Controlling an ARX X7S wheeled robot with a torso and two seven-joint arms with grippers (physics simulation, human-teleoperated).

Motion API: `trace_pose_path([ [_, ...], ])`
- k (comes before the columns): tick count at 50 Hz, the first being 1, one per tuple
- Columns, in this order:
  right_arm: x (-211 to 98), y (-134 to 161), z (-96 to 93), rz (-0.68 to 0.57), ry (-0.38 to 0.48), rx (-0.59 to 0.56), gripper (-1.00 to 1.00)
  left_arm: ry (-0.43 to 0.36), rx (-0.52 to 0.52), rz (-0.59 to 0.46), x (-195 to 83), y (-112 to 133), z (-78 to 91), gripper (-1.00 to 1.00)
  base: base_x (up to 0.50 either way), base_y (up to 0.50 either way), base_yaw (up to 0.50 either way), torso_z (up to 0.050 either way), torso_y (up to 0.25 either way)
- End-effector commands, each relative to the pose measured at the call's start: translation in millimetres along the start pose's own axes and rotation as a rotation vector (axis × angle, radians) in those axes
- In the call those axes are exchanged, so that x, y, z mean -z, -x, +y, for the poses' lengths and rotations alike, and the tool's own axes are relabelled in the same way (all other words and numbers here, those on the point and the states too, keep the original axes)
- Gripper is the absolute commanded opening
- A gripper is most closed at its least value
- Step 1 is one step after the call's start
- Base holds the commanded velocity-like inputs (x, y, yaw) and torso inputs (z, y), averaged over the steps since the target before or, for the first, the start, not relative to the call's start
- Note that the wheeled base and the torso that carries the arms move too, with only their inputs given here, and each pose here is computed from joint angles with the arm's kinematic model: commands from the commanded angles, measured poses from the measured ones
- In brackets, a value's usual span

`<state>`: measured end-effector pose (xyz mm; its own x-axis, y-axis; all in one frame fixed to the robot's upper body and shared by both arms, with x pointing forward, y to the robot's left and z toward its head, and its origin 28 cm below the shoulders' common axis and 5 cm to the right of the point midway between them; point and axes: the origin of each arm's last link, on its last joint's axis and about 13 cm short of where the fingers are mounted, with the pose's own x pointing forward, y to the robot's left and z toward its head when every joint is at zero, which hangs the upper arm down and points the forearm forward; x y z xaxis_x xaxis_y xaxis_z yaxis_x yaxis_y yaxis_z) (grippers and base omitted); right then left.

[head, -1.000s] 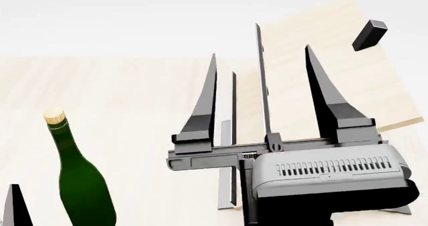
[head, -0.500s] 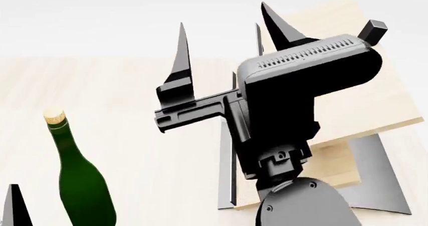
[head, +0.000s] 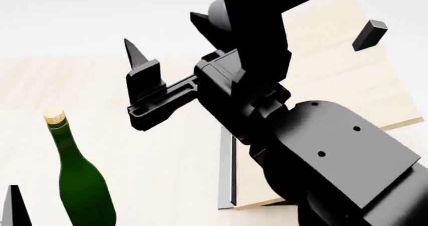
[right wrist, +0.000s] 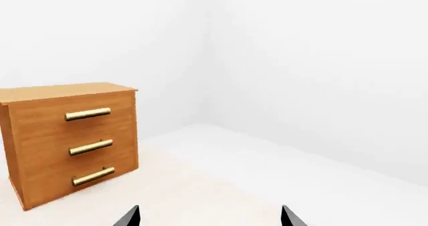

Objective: Put the wine bottle on the wine rack.

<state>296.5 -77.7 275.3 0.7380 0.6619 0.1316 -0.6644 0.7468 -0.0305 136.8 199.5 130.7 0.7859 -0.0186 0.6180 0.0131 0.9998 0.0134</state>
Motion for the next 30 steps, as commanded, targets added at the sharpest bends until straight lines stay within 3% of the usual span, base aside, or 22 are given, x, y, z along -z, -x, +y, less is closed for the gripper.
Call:
trace_pose_path([
  [1, -12, -9, 2.0, 0.213, -0.166, -0.227, 1.00, 0.002, 0.004, 0.000, 0, 0, -0.4, 1.00, 0.00, 0.00, 0.00, 0.000, 0.000],
  [7, -12, -19, -4.2, 0.296, -0.244, -0.258, 1.00, 0.000, -0.002, -0.001, 0, -1, 0.8, 1.00, 0.00, 0.00, 0.00, 0.000, 0.000],
  [30, 26, -39, 9.0, 0.421, -0.177, -0.351, 1.00, -0.003, 0.000, 0.000, 1, -1, 0.4, 1.00, 0.00, 0.00, 0.00, 0.000, 0.000],
])
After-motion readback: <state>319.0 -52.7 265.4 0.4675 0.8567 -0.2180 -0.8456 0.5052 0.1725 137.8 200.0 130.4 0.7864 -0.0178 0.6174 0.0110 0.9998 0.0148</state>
